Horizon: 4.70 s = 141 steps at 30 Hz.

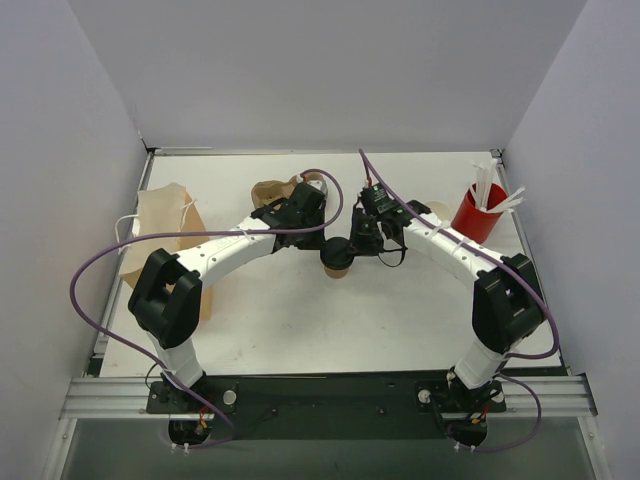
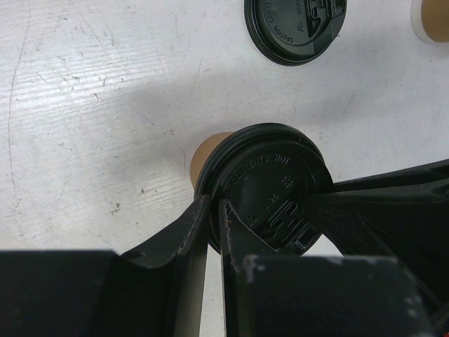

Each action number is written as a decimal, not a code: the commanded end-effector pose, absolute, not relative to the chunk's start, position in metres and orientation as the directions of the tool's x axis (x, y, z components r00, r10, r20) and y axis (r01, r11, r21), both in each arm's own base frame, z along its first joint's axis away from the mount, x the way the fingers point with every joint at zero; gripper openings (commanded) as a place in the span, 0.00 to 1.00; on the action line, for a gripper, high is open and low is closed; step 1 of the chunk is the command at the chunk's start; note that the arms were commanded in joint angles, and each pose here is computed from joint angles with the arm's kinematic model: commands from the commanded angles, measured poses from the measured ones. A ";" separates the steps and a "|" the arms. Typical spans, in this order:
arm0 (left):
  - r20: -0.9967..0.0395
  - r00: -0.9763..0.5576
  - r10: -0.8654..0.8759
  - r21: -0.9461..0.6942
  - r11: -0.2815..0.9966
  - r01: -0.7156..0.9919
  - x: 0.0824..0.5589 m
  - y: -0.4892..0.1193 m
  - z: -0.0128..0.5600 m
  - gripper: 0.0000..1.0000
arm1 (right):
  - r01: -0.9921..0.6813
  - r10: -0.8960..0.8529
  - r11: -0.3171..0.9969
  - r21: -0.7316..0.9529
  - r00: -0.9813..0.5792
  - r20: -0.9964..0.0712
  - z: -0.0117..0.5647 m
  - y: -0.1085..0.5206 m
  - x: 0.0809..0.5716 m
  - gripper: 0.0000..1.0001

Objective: Pack the takeout coffee

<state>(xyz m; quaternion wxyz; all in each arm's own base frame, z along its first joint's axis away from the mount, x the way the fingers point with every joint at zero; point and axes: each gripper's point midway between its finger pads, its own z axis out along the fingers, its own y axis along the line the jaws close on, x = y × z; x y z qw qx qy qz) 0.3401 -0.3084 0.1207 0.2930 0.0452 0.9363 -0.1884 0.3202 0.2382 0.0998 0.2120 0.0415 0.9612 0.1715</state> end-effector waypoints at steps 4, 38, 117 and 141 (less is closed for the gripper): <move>-0.584 -0.811 -0.023 -0.329 0.920 0.211 0.346 -0.316 0.126 0.21 | 0.052 0.142 0.961 0.271 -0.936 -0.322 0.065 0.221 0.302 0.19; -0.579 -0.803 -0.141 -0.396 0.910 0.126 0.333 -0.301 0.168 0.35 | -0.264 -0.099 0.927 0.267 -0.858 -0.504 0.139 0.240 0.362 0.30; -0.602 -0.796 -0.065 -0.331 0.928 0.174 0.354 -0.305 0.176 0.36 | -0.161 -0.008 0.953 0.255 -0.859 -0.512 0.141 0.235 0.340 0.33; -0.524 -0.847 -0.093 -0.380 0.915 0.135 0.340 -0.319 0.138 0.35 | -0.224 -0.107 0.951 0.215 -0.886 -0.450 0.110 0.240 0.345 0.29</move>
